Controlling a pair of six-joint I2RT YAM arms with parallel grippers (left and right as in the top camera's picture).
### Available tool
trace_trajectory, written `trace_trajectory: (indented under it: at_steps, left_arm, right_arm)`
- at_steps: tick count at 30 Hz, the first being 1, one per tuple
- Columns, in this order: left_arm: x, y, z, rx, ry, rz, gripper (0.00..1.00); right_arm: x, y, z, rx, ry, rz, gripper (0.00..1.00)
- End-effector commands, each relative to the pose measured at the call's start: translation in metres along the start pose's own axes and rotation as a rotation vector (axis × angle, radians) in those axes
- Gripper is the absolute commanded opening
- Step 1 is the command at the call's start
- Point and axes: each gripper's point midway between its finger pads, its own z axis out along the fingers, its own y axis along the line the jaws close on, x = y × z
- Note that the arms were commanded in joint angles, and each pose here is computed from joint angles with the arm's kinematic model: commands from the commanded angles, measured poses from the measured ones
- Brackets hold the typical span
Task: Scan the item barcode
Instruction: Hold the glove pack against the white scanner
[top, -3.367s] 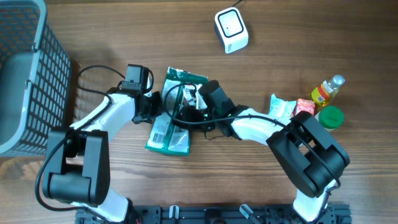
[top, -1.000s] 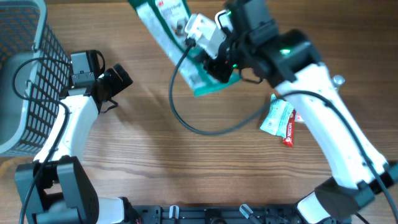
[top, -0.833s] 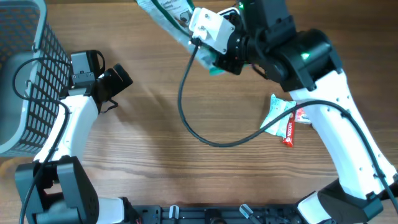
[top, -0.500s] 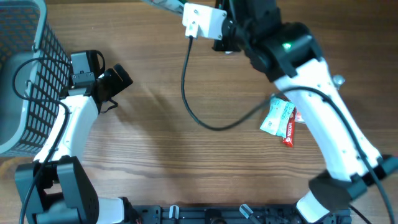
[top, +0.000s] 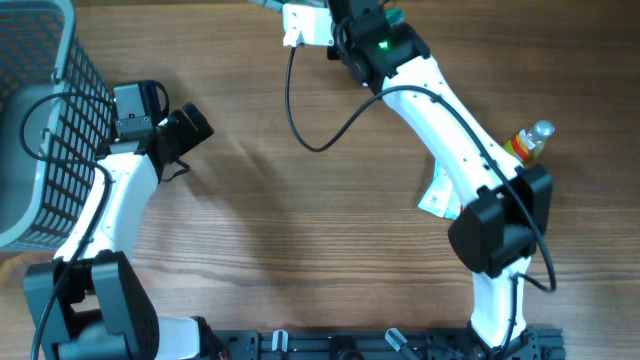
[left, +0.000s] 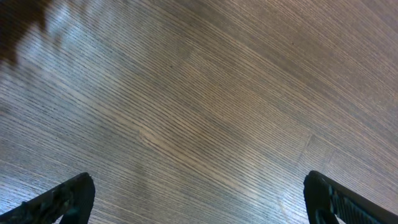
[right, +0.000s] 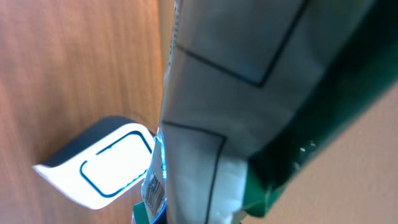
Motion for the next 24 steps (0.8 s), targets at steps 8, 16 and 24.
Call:
trace_trajectory:
  at_steps: [8,16,24]
  left_arm:
    - [-0.009,-0.001,-0.006,0.001,-0.029,-0.001,1.0]
    - [-0.009,-0.001,-0.006,0.001,-0.029,-0.002,1.0]
    - [-0.009,-0.001,-0.006,0.001,-0.029,-0.001,1.0]
  right_arm:
    - [0.03,-0.001,0.052,0.081,0.08,0.093,0.04]
    - [0.028,0.015,0.077,0.079,0.08,0.085,0.04]
    - [0.017,0.043,0.082,-0.028,0.024,0.139,0.04]
